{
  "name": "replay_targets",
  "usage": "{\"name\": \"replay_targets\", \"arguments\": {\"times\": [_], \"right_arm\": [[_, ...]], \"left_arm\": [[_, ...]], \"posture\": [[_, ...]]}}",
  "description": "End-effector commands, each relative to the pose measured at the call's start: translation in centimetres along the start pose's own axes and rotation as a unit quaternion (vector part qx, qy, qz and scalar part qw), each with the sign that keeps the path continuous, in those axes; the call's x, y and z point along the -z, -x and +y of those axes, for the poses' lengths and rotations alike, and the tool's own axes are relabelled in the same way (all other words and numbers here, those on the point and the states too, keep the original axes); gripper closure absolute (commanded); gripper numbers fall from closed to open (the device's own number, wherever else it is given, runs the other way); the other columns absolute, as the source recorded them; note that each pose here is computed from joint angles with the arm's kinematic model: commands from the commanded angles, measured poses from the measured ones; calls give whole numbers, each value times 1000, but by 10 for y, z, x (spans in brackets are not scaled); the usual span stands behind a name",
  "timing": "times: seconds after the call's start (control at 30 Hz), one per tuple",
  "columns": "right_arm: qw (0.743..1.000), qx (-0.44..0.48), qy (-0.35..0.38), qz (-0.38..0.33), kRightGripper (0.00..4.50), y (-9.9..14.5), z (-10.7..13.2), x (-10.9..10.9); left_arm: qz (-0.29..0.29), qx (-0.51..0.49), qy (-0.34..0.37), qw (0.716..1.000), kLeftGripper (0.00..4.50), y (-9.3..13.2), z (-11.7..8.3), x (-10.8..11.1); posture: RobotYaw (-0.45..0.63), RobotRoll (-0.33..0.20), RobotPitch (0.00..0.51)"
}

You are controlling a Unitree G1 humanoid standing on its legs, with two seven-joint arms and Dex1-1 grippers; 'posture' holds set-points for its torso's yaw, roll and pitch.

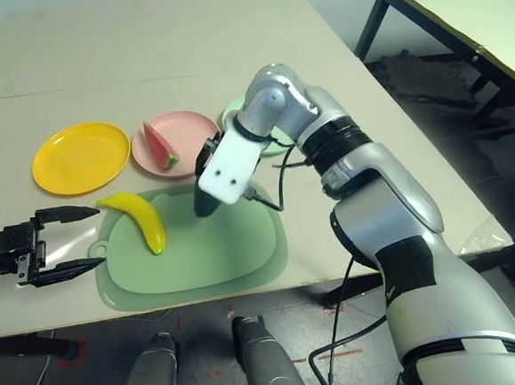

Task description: Place the fruits into color-matched plates.

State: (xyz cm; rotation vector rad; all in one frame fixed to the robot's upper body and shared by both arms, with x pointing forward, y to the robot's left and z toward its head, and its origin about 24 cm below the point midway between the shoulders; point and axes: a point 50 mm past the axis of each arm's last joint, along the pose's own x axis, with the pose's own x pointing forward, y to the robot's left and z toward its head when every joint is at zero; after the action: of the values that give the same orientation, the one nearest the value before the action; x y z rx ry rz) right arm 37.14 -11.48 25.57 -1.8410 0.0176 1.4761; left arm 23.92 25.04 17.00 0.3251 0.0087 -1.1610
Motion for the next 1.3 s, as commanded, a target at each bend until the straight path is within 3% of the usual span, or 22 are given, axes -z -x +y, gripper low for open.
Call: {"name": "replay_targets", "arguments": {"times": [0.03, 0.33, 0.77, 0.9, 1.17, 1.3], "right_arm": [[997, 24, -54, 58, 1493, 5, 11, 22], [971, 112, -162, 134, 1493, -10, 28, 50], [958, 140, -183, 171, 1493, -36, 41, 55], [955, 138, -185, 188, 133, -33, 45, 60], [953, 145, -190, 185, 56, -21, 43, 62], [953, 167, -212, 140, 56, -7, 36, 60]], "left_arm": [[7, -23, 5, 1000, 0, -7, 1, 3], [-5, -50, 19, 999, 0, -14, 5, 1], [21, -52, 1, 998, 0, -10, 4, 4], [22, -48, 3, 999, 0, -10, 1, 6], [21, -45, 3, 999, 0, -13, 1, 7], [25, -48, -6, 998, 0, -10, 4, 7]], "posture": [[39, 0, 189], [47, 0, 186], [60, 0, 186], [61, 0, 183], [53, 0, 182], [59, 0, 186]]}}
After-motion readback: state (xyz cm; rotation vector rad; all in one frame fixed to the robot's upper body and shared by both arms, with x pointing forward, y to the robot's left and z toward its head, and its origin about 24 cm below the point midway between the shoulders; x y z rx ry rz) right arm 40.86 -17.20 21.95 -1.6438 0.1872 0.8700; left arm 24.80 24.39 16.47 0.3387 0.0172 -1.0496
